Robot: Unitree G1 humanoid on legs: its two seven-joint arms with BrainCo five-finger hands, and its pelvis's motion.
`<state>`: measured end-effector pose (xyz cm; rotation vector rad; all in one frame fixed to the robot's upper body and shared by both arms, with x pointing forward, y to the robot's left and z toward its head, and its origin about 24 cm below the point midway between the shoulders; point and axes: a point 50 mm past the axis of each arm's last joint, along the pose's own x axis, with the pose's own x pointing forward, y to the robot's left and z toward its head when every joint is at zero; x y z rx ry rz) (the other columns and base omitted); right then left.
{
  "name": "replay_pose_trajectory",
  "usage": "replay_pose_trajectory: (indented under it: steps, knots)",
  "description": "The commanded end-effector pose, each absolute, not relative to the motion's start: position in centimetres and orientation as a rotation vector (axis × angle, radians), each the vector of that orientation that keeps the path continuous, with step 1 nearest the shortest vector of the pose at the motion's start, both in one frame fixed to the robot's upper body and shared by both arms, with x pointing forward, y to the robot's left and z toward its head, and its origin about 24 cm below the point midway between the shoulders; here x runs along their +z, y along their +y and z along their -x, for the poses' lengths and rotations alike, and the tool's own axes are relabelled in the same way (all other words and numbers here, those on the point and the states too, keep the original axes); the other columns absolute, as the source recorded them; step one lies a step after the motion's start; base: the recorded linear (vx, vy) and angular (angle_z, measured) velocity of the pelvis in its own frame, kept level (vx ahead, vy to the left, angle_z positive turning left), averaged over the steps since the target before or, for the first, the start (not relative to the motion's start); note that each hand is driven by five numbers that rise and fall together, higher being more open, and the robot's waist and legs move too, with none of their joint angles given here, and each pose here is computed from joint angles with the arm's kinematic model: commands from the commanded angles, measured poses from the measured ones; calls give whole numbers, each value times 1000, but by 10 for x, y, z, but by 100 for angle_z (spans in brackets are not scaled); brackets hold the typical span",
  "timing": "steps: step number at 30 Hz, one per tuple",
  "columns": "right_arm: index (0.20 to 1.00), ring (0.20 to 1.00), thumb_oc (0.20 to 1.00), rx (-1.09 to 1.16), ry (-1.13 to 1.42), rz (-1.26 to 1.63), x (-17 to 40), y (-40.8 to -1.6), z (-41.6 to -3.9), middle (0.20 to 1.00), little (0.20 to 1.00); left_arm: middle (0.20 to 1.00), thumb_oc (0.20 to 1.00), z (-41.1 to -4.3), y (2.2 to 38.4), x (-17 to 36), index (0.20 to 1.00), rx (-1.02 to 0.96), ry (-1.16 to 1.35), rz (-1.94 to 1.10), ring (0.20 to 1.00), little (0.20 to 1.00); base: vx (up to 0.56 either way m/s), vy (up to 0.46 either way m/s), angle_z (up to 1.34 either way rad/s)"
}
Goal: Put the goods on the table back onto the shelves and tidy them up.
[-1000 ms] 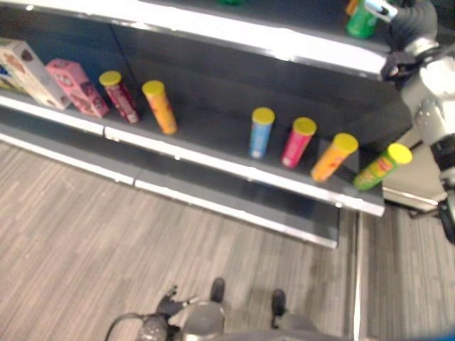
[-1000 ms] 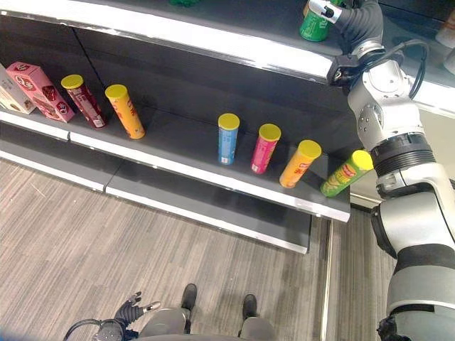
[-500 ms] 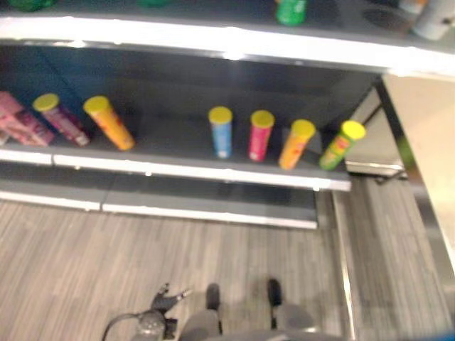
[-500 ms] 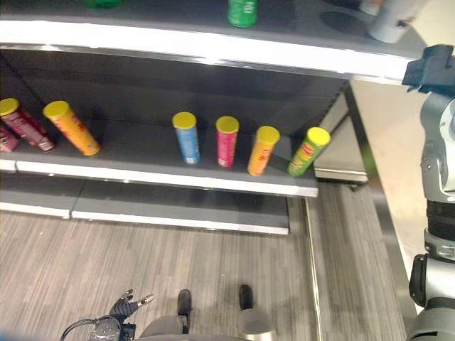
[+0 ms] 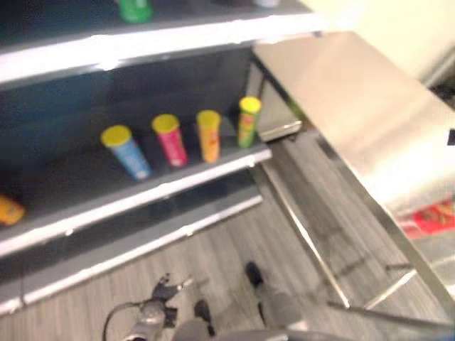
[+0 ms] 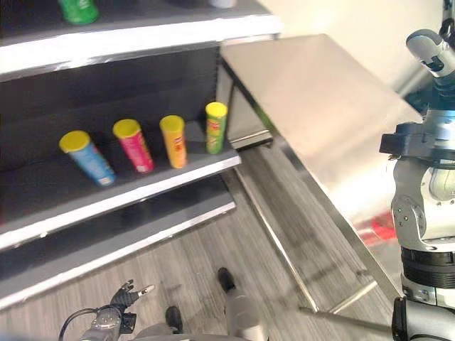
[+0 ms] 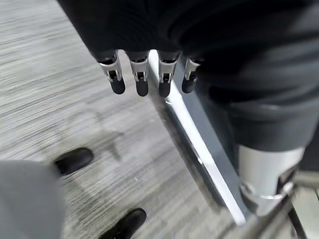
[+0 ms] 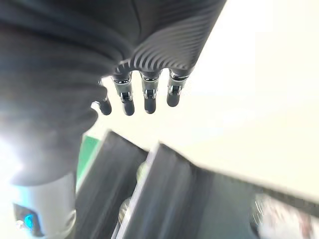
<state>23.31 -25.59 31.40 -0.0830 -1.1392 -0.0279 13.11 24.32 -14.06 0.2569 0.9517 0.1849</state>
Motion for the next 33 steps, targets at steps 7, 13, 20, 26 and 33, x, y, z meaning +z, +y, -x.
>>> replay_pose_trajectory:
  steps: [7,13,20,26,33]
  knots:
    - [1000,1000,1000,-246,-1304,215,355,-284,-210,1000,1000,1000,1000,-134,279,-127,1000,291,908,-277,1000,1000,-96,-65,-68]
    - [1000,1000,1000,-445,-1235,286,340,-320,-191,1000,1000,1000,1000,-126,289,-126,1000,345,931,-280,1000,1000,31,-161,-75]
    - [1000,1000,1000,-385,-1176,233,331,-333,-182,1000,1000,1000,1000,-119,282,-131,1000,291,951,-300,1000,1000,118,-122,-9]
    - [1000,1000,1000,-159,-825,263,292,-323,-231,1000,1000,1000,1000,-131,271,-131,1000,202,927,-289,1000,1000,-9,76,-66]
    - [1000,1000,1000,13,-709,344,273,-287,-268,1000,1000,1000,1000,-125,277,-132,1000,206,958,-330,1000,1000,-61,146,-72]
